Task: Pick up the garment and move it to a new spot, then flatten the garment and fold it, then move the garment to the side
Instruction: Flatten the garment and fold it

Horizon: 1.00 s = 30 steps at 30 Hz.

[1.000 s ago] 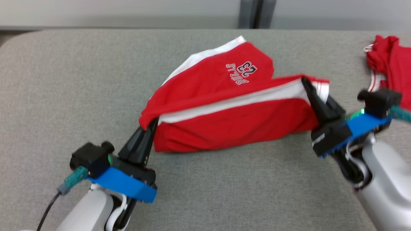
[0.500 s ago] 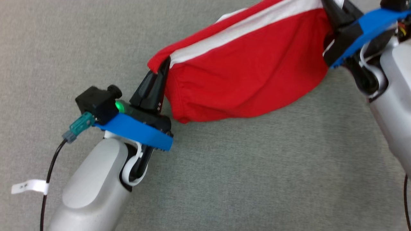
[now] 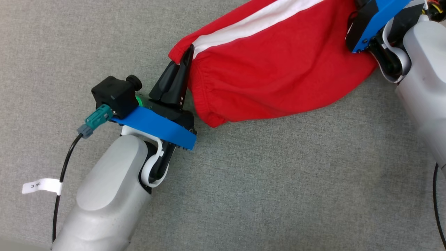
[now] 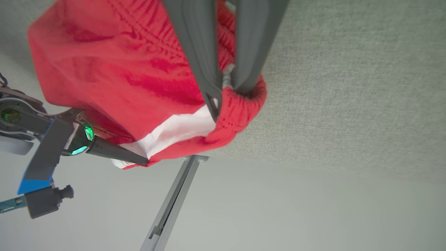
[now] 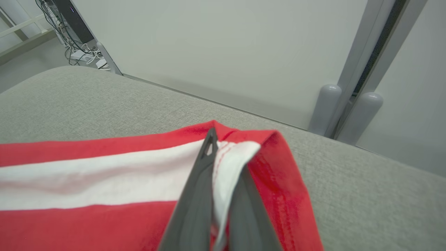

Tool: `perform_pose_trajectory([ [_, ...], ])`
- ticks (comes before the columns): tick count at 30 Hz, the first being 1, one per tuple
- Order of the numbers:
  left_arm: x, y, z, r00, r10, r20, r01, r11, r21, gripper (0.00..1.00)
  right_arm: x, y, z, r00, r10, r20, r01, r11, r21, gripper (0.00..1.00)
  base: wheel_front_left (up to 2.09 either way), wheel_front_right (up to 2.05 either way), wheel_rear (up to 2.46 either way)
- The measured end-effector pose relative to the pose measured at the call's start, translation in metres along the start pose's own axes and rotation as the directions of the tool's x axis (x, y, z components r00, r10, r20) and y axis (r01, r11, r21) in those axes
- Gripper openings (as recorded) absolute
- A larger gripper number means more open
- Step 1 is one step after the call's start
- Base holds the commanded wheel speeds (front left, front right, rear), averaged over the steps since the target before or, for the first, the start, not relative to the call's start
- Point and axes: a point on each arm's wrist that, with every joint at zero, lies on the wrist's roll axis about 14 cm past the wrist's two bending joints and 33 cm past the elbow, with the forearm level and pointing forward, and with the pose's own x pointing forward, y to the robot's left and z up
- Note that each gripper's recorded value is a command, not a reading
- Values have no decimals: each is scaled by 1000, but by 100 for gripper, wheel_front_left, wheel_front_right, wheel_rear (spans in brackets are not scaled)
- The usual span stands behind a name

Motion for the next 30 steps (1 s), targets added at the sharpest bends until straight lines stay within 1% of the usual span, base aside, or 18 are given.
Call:
perform_pose_trajectory([
  [1,1,1,-1,1000,3,-3,-3,1000,0,0,1,1,-1,1000,1,-1,-1,1000,-1,44,0,0,0],
  [2,1,3,-2,1000,8,-6,-8,1000,0,0,2,2,-1,1000,4,-2,-4,1000,-1,100,0,0,0],
  [3,2,3,-2,1000,10,-7,-10,1000,0,2,2,2,-4,1000,4,-13,-4,1000,-9,100,0,0,0],
  [4,2,4,-2,1000,12,-7,-12,1000,-2,54,2,2,-8,1000,5,-30,-5,1000,-18,100,0,0,0],
  [5,2,4,-2,1000,14,-7,-14,1000,-3,100,2,2,-10,999,3,-39,-4,1000,-22,100,0,0,0],
  [12,-8,0,-1,1000,14,-9,-14,1000,25,100,-12,-12,1,999,-37,-33,35,998,-49,100,0,0,0],
  [17,-27,0,3,1000,22,-3,-22,996,82,100,-34,-29,10,996,-85,-32,82,994,-77,100,0,0,0],
  [24,-56,18,31,990,110,92,-122,984,130,100,-58,-34,0,992,-108,-64,102,990,-97,100,0,0,0],
  [27,-68,27,47,974,164,155,-185,974,132,100,-67,-36,-11,988,-118,-101,108,989,-101,100,0,0,0],
  [30,-81,41,63,950,230,212,-263,953,147,100,-73,-38,-21,983,-123,-135,110,989,-103,100,0,0,0],
])
